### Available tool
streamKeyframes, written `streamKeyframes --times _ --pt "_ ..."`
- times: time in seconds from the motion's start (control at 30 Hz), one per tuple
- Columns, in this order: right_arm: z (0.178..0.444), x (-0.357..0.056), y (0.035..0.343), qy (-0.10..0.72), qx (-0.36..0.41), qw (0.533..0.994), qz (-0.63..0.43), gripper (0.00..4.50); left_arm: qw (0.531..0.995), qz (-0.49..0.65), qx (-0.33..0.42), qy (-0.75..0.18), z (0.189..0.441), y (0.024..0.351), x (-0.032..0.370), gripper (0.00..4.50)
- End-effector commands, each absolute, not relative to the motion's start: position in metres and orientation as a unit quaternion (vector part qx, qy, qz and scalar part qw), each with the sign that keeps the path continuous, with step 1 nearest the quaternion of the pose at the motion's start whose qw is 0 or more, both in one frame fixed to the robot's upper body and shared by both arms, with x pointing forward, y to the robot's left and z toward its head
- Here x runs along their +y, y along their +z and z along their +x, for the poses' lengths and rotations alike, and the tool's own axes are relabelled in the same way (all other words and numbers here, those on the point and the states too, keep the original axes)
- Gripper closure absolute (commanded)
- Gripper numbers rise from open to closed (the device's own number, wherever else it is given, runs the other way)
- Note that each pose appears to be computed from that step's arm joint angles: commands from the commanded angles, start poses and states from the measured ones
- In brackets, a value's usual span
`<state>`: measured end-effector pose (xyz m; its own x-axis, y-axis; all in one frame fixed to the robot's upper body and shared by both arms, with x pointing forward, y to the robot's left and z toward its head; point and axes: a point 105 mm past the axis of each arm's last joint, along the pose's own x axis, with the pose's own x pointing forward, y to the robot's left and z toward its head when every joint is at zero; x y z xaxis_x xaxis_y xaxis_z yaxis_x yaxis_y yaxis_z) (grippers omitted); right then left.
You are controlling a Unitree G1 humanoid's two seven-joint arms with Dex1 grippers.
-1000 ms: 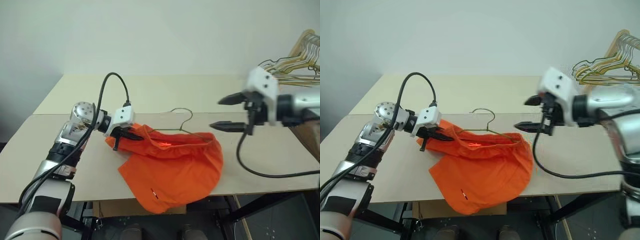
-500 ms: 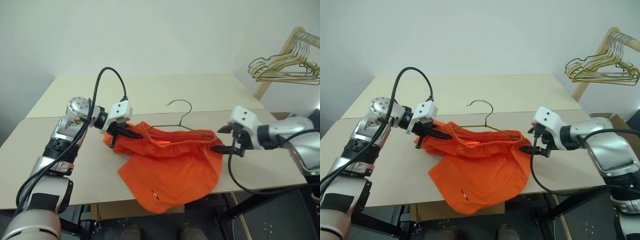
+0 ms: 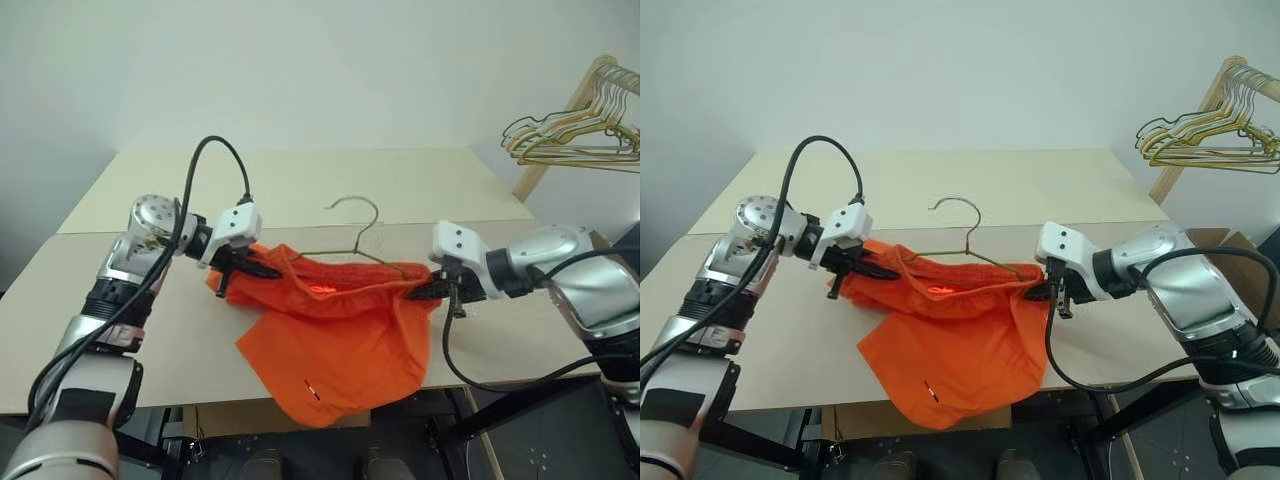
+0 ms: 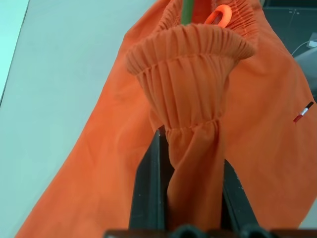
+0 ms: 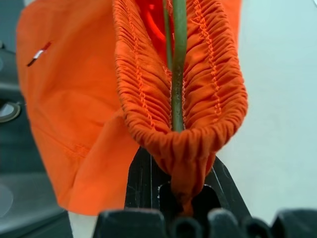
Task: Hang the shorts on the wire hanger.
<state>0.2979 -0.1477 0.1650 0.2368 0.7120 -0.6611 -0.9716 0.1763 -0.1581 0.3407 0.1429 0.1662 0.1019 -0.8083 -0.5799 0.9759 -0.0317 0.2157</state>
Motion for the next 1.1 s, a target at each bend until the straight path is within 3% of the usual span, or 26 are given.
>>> streamKeyframes --times 0.03,0.27,0.5,0.67,0.83,1.1 --pt "0.291 -0.142 0.177 0.600 0.209 0.711 -0.300 4.46 0.676 0.312 0.106 -0.659 0.339 0.180 0.140 4.50" --pt "0.273 -0.158 0.172 0.618 0.247 0.695 -0.274 4.50 0.676 0.309 0.099 -0.662 0.340 0.184 0.145 2.33" --pt "0.262 -0.189 0.166 0.551 0.289 0.756 -0.203 4.50 0.731 0.294 0.062 -0.613 0.354 0.209 0.160 0.02" --pt "0.262 -0.211 0.159 0.453 0.311 0.824 -0.136 4.50 0.770 0.259 -0.024 -0.583 0.349 0.245 0.159 0.02" --pt "0.260 -0.231 0.167 0.317 0.310 0.894 -0.069 4.50 0.804 0.129 -0.134 -0.564 0.327 0.286 0.130 0.02" --pt "0.255 -0.269 0.175 0.157 0.293 0.943 0.012 4.50 0.780 0.033 -0.184 -0.597 0.291 0.303 0.082 0.02"
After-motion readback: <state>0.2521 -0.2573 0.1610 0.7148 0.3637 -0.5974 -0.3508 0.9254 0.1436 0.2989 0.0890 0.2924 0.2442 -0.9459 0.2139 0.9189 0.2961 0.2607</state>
